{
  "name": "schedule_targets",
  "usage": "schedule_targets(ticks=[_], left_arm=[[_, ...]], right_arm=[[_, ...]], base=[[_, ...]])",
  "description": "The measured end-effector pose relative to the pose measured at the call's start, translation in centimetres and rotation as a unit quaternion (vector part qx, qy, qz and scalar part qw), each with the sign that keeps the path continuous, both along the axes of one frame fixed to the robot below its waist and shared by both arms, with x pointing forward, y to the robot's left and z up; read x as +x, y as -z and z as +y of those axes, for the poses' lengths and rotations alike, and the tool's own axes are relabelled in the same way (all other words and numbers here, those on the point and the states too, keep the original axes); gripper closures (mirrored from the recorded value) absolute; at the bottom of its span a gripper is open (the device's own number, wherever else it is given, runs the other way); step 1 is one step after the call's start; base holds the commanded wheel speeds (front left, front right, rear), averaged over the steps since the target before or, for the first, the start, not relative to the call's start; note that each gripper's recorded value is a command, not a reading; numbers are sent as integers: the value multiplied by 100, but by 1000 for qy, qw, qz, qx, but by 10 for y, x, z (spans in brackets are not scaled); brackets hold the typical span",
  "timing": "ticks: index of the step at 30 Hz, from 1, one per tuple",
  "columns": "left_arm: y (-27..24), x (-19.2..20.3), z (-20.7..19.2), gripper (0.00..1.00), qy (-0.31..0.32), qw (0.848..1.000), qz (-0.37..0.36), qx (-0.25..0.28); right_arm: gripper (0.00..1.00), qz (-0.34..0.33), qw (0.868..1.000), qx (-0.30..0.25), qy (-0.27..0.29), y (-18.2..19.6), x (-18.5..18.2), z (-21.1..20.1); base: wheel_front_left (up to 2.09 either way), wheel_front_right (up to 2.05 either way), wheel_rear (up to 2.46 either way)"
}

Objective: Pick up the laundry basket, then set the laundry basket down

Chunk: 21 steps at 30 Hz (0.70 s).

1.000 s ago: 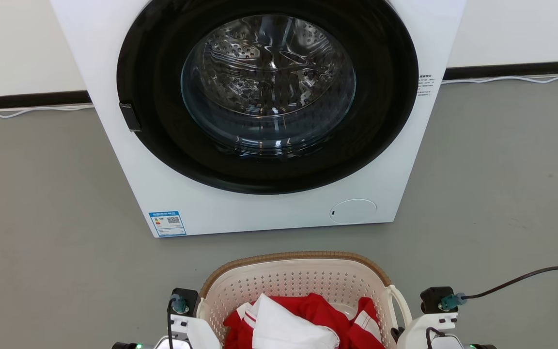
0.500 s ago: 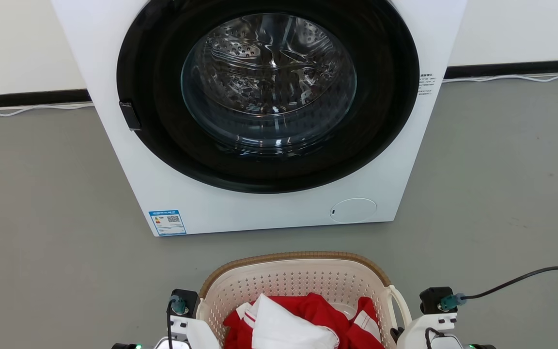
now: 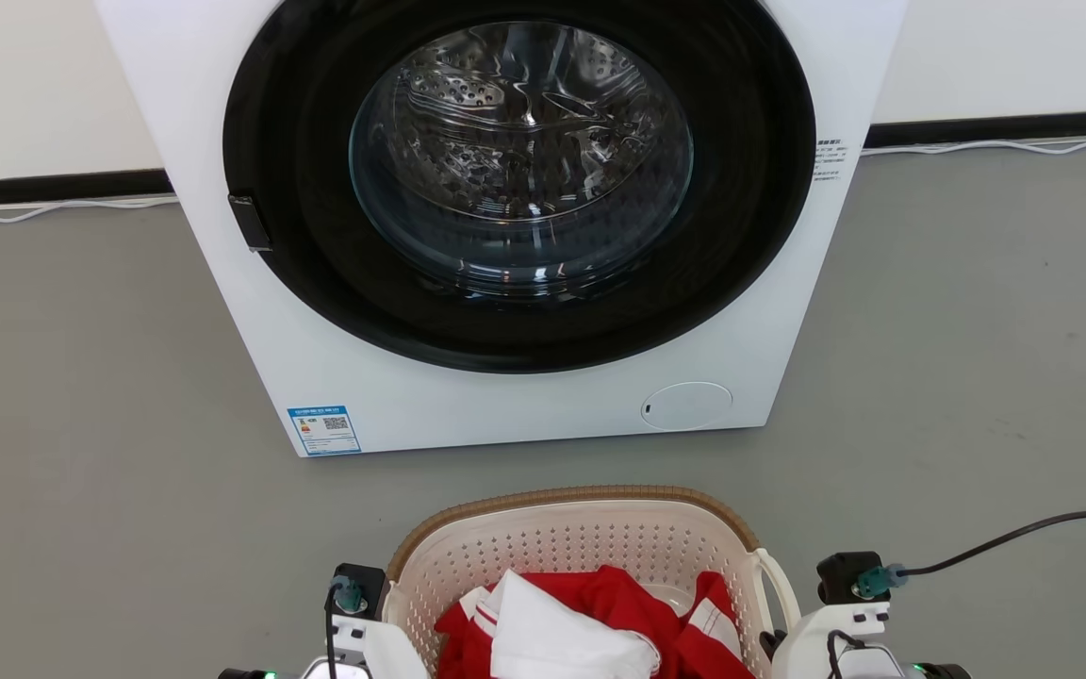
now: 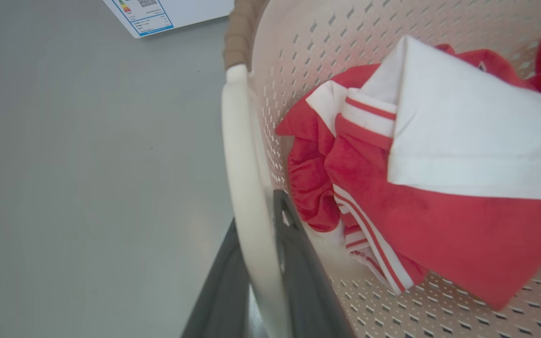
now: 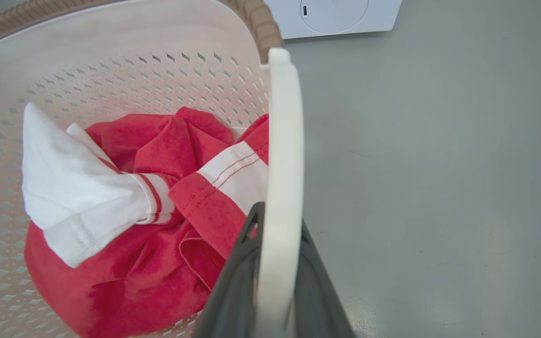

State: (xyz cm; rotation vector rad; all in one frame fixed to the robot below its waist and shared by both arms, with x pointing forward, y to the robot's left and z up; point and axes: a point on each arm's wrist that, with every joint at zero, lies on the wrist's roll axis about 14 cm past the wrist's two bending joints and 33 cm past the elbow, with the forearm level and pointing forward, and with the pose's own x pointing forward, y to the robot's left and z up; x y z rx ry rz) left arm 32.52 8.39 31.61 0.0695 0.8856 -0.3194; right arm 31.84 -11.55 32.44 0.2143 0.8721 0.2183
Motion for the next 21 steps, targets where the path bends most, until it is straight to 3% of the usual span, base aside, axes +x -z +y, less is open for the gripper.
schedule_targets(ticks=[16, 21], left_arm=[[3, 3, 1, 100, 1, 1000, -2, 1], [4, 13, 1, 100, 0, 1000, -3, 1]], right_arm=[[100, 7, 1000, 4, 1, 6, -1, 2], [100, -6, 1000, 1, -2, 3, 14, 2]], base=[[0, 0, 0], [0, 0, 0]])
